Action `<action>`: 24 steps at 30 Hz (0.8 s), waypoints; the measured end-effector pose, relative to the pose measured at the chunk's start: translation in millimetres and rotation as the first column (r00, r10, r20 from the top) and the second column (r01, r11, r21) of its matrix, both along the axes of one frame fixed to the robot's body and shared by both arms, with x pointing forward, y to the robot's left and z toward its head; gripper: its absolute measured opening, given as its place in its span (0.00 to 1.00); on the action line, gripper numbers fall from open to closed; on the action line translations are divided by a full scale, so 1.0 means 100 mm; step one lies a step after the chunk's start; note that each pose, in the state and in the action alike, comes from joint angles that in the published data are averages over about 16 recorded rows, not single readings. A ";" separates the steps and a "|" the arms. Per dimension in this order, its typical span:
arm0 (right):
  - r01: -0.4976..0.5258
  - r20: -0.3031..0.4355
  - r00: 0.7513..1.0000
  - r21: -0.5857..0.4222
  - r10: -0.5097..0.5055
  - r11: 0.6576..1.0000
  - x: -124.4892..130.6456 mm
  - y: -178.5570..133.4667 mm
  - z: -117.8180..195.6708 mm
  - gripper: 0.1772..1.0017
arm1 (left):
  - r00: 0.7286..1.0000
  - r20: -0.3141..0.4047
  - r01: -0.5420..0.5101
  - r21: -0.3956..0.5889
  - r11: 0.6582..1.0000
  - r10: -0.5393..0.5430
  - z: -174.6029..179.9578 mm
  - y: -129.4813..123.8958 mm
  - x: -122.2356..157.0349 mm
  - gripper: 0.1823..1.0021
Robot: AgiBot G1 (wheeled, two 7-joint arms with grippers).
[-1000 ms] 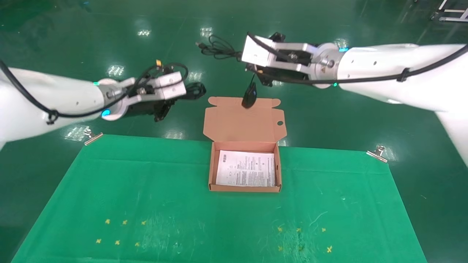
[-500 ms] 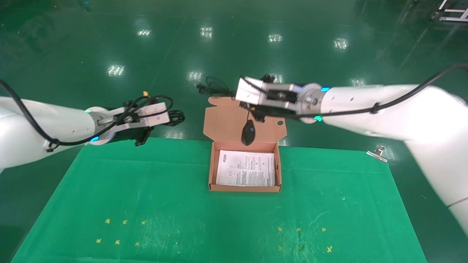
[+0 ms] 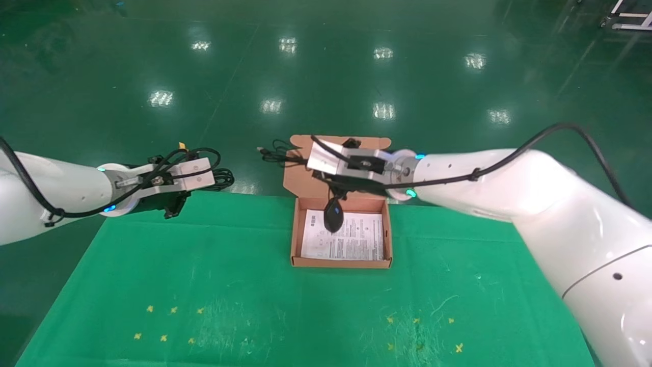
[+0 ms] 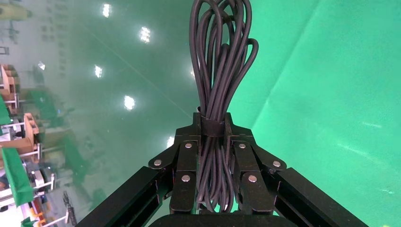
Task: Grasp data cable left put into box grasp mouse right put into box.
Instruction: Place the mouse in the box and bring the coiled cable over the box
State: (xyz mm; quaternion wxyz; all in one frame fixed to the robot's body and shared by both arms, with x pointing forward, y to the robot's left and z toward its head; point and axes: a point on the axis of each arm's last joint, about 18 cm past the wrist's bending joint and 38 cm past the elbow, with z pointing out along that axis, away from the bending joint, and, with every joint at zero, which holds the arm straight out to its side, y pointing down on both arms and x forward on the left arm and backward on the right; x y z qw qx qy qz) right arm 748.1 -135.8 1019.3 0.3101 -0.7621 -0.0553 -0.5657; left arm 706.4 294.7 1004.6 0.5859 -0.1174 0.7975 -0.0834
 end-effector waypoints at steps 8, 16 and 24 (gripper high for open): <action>0.017 -0.094 0.995 0.063 -0.011 0.998 0.07 -0.04 -0.31 0.03 | 1.000 0.001 -0.001 0.000 1.000 0.001 0.00 0.00 -0.01 0.10; 0.094 -0.183 0.980 0.090 -0.076 0.991 0.17 -0.22 -0.58 0.03 | 1.000 0.001 -0.001 0.000 1.000 0.001 0.00 0.00 -0.01 0.10; 0.140 -0.216 0.969 0.091 -0.117 0.986 0.22 -0.35 -0.69 0.04 | 1.000 0.000 0.001 0.001 1.000 -0.001 -0.01 -0.01 -0.01 0.10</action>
